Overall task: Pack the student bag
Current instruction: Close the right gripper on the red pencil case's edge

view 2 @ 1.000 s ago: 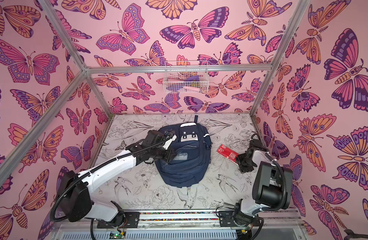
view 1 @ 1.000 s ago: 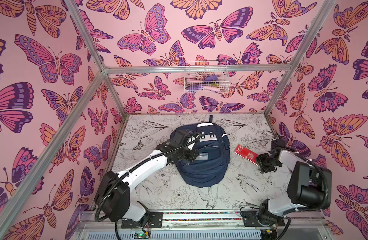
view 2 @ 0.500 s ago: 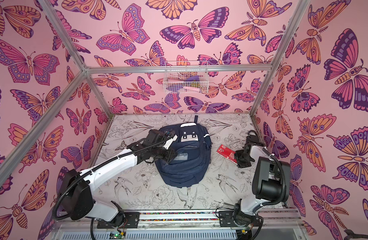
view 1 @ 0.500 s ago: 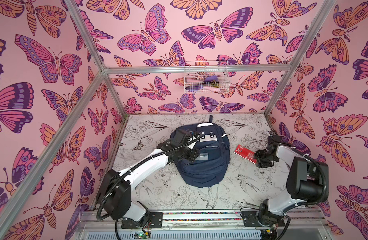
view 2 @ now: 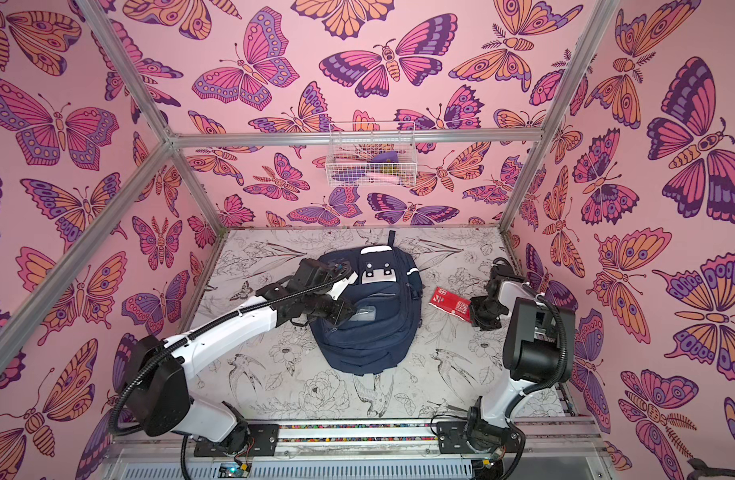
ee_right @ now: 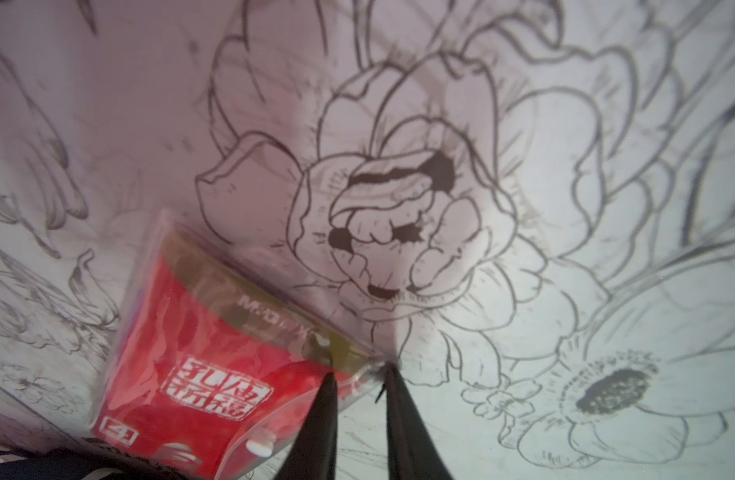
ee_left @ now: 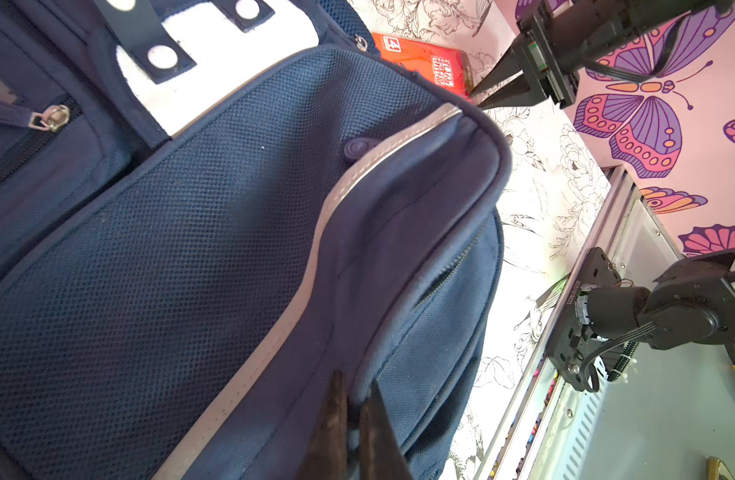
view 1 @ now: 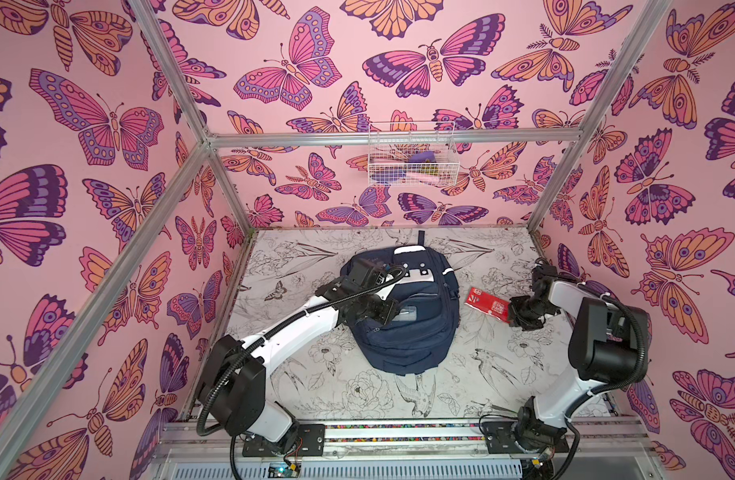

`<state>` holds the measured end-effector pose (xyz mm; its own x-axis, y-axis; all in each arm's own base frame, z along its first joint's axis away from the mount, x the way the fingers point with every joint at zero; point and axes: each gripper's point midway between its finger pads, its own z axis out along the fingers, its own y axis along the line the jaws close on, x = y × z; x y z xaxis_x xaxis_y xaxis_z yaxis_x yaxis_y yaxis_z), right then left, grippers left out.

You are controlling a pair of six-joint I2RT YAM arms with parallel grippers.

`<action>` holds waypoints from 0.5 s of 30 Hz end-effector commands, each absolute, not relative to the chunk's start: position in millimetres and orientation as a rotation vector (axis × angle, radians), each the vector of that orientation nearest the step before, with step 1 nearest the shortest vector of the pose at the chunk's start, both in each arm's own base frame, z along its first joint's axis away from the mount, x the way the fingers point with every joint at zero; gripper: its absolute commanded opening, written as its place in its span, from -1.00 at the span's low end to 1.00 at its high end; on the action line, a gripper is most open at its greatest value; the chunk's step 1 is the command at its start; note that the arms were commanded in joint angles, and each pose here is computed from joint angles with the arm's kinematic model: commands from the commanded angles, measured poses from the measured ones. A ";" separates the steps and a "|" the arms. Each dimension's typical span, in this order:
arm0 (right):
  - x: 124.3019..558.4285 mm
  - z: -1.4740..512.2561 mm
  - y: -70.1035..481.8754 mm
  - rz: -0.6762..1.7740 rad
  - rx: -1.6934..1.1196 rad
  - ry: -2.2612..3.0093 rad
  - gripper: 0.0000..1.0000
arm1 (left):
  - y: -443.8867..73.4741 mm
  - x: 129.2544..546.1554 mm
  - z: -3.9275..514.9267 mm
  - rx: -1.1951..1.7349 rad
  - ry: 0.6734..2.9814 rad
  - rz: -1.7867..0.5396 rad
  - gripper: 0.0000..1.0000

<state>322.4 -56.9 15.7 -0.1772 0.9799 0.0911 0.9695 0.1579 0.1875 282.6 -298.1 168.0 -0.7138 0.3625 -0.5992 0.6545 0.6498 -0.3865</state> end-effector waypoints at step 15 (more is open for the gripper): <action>329.0 80.0 -56.6 0.334 1.656 2.452 -0.57 | -300.6 281.4 193.3 0.713 2.372 -0.900 -0.25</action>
<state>340.6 -64.4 78.3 -0.3249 0.9451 -0.0351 0.8951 0.3192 0.3114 281.8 -300.1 176.1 -0.7413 0.3267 -0.5863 0.6244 0.6561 -0.4239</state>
